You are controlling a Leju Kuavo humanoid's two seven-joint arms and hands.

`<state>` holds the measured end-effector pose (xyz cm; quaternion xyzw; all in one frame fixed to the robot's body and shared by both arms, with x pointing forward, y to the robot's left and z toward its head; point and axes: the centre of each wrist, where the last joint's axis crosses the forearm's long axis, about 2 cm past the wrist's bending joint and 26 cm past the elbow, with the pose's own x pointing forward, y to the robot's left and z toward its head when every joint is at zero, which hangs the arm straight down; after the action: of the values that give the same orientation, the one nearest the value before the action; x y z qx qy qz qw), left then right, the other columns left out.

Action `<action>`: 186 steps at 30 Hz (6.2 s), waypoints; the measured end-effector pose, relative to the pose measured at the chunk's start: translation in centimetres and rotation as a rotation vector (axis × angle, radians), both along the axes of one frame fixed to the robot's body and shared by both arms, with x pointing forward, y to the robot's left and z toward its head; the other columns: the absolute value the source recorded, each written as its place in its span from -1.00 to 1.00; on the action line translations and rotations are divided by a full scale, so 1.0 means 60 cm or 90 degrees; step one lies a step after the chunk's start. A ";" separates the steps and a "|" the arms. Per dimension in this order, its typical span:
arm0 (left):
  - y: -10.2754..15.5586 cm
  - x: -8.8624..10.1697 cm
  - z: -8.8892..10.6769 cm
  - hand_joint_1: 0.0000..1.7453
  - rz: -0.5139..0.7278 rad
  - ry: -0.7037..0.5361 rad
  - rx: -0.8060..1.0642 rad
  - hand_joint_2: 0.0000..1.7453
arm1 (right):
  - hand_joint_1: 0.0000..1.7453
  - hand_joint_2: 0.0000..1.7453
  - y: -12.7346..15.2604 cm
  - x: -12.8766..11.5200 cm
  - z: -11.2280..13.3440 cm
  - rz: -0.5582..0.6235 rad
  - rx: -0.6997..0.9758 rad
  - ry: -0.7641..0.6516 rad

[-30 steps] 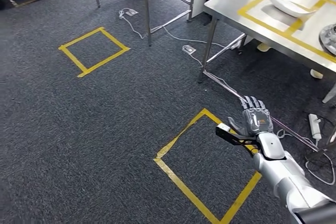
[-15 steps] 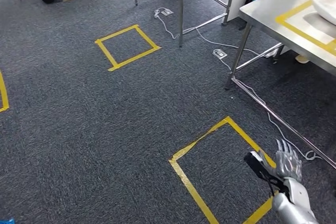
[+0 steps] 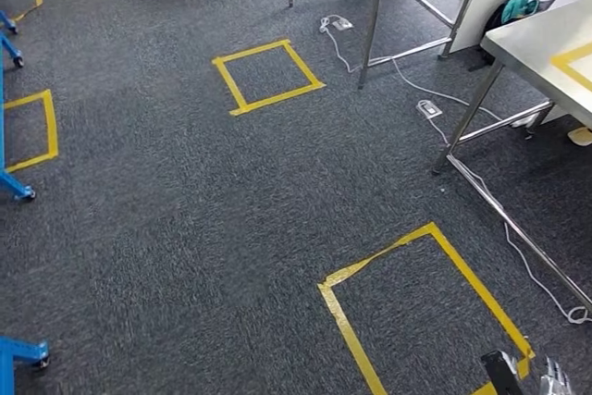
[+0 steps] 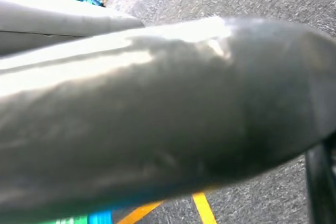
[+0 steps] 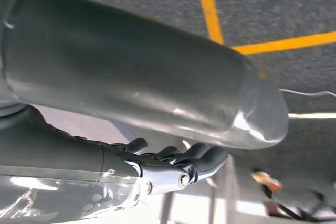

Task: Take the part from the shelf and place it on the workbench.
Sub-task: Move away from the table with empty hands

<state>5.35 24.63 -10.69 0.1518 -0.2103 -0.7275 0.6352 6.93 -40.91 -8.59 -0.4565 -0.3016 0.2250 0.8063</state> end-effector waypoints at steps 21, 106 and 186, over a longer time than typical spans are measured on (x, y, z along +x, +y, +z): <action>-0.004 0.003 0.001 -1.00 0.046 -0.010 0.018 -1.00 | -1.00 -1.00 0.131 -0.100 -0.036 -0.141 0.146 0.153; 0.077 -0.050 -0.008 -1.00 0.566 -0.017 -0.080 -1.00 | -1.00 -1.00 0.226 -0.124 -0.042 -0.269 0.308 0.213; 0.106 -0.057 -0.010 -1.00 0.877 0.092 -0.170 -1.00 | -1.00 -1.00 0.227 -0.122 -0.042 -0.255 0.317 0.198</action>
<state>1.92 31.01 -11.31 0.1227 -0.1110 -0.1359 0.9768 -0.38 -27.30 -11.11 -0.2563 -0.1255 0.0488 0.9572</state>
